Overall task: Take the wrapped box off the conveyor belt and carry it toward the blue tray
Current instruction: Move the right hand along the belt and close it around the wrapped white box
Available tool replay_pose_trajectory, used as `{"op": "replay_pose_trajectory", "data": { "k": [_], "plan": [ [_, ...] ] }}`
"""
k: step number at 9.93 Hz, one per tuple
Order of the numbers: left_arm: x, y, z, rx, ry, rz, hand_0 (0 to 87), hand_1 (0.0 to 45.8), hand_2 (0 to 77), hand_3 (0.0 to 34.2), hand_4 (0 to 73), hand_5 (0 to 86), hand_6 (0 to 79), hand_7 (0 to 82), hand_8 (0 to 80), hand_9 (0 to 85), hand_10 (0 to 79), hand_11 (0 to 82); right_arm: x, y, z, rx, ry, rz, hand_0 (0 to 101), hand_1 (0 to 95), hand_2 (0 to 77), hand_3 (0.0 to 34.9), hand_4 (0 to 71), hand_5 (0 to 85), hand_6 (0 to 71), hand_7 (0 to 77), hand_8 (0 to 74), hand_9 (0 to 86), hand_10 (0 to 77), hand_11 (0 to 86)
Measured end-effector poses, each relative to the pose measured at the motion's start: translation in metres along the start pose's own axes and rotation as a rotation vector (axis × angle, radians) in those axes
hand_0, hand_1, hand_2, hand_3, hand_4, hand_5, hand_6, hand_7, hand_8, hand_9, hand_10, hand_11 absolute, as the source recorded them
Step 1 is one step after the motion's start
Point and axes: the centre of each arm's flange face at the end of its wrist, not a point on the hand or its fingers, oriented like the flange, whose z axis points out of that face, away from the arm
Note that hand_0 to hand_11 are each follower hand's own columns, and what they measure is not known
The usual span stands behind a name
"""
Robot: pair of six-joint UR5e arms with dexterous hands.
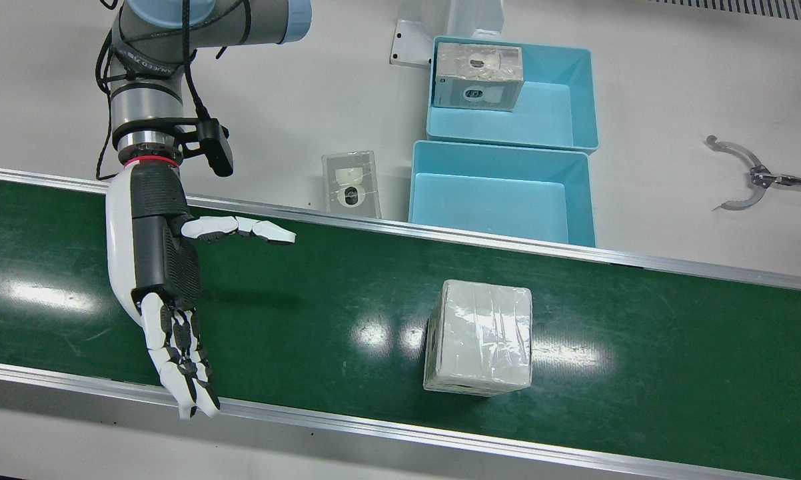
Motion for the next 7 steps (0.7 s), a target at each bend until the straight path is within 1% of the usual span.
{"op": "replay_pose_trajectory", "data": {
  "k": [3, 4, 7],
  "plan": [
    [0.0, 0.0, 0.0, 0.0, 0.0, 0.0, 0.0, 0.0, 1.1, 0.0, 0.0, 0.5, 0.0, 0.5, 0.5, 0.0, 0.5, 0.0, 0.012, 0.003, 0.001, -0.004, 0.013, 0.003, 48, 17.5, 18.0, 30.1, 0.0, 12.5, 0.0, 14.7, 1.1, 4.4, 2.2, 4.9],
    [0.0, 0.0, 0.0, 0.0, 0.0, 0.0, 0.0, 0.0, 1.1, 0.0, 0.0, 0.5, 0.0, 0.5, 0.5, 0.0, 0.5, 0.0, 0.015, 0.002, 0.001, -0.006, 0.016, 0.003, 48, 17.5, 18.0, 29.9, 1.1, 14.2, 0.0, 14.7, 0.0, 4.4, 2.2, 4.9],
    [0.0, 0.0, 0.0, 0.0, 0.0, 0.0, 0.0, 0.0, 1.1, 0.0, 0.0, 0.5, 0.0, 0.5, 0.5, 0.0, 0.5, 0.0, 0.02, 0.002, 0.006, -0.008, 0.019, 0.004, 48, 17.5, 18.0, 30.0, 1.1, 14.2, 0.0, 14.7, 0.0, 4.4, 2.2, 4.9]
  ]
}}
